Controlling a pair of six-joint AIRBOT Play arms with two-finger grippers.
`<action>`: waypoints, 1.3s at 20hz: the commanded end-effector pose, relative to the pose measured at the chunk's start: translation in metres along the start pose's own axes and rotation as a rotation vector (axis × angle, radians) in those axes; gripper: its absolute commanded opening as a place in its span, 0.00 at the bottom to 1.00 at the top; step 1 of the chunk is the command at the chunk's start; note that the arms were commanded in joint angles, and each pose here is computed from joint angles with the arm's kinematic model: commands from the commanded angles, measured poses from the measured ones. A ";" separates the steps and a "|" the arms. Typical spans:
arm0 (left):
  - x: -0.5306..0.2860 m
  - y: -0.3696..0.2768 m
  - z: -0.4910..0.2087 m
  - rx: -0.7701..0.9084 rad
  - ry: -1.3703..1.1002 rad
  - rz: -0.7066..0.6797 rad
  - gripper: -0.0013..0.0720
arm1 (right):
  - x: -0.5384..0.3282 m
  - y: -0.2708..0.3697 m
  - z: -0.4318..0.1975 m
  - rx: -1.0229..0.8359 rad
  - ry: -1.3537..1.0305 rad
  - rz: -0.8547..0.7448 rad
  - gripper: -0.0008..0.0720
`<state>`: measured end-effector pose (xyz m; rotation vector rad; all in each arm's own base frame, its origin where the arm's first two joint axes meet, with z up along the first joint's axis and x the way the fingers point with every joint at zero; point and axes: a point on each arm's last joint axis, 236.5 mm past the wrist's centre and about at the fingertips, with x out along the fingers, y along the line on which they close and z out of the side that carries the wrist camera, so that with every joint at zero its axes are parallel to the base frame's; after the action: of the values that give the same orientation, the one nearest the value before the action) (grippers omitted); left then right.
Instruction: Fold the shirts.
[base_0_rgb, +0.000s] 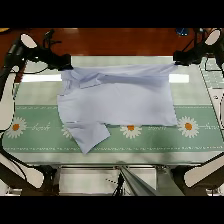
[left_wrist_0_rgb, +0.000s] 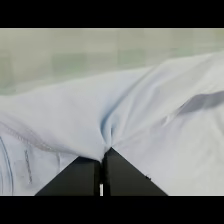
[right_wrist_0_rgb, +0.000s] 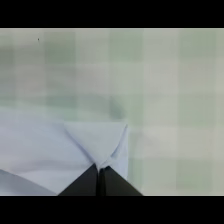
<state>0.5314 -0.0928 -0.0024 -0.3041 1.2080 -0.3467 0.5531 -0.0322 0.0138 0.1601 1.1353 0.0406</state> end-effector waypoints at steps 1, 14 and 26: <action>-0.012 0.022 -0.056 0.008 0.243 0.070 0.06 | -0.005 -0.009 -0.043 -0.032 0.182 -0.036 0.03; -0.007 0.029 -0.095 -0.014 0.410 0.124 0.57 | 0.003 0.008 -0.089 -0.075 0.385 0.041 0.40; -0.151 0.040 -0.147 -0.111 0.274 0.154 0.73 | -0.160 -0.097 -0.145 0.104 0.439 -0.181 0.44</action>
<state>0.3847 -0.0096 0.0647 -0.2268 1.5034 -0.2221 0.3785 -0.1141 0.0757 0.0844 1.5776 -0.1206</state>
